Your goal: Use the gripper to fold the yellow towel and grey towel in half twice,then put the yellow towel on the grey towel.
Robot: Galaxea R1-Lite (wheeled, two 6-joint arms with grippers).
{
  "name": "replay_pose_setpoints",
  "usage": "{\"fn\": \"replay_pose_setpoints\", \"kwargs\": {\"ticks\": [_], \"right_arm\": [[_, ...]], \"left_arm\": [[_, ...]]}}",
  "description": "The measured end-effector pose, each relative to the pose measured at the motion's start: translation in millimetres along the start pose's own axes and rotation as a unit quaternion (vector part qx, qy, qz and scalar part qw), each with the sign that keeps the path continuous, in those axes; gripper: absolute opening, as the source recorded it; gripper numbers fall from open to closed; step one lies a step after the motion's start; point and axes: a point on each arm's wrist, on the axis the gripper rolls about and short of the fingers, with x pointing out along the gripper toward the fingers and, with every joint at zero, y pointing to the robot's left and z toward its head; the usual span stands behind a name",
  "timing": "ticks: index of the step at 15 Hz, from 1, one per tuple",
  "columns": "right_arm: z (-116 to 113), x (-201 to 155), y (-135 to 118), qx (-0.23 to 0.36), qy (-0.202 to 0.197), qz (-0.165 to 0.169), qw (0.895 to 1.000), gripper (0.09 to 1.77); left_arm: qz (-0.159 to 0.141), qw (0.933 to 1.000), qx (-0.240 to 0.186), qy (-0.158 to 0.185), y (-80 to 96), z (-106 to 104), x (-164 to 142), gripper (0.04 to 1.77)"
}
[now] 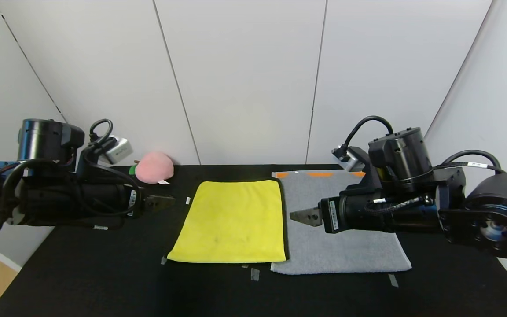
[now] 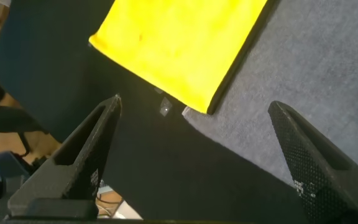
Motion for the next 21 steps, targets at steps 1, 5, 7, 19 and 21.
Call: {"fn": "replay_pose_setpoints", "kwargs": {"ticks": [1, 5, 7, 19, 21], "right_arm": [[-0.2, 0.5, -0.1, 0.001, 0.0, 0.0, 1.0, 1.71], [-16.2, 44.2, -9.9, 0.032, 0.013, 0.002, 0.999, 1.71], [-22.2, 58.9, -14.1, 0.045, 0.015, 0.002, 0.999, 1.71], [-39.2, 83.8, -31.1, 0.063, 0.049, -0.003, 0.997, 1.71], [-39.8, 84.5, -31.1, 0.063, 0.05, -0.003, 0.997, 1.71]], "left_arm": [[0.0, 1.0, 0.0, 0.001, 0.2, -0.2, 0.7, 1.72], [-0.031, 0.9983, -0.014, 0.048, 7.2, -15.2, 40.1, 1.72], [-0.035, 0.9975, -0.017, 0.059, 9.1, -20.0, 52.0, 1.72], [-0.04, 0.983, -0.051, 0.172, 25.8, -74.3, 108.0, 1.72], [-0.057, 0.9798, -0.057, 0.183, 24.8, -81.3, 112.8, 1.72]]}}
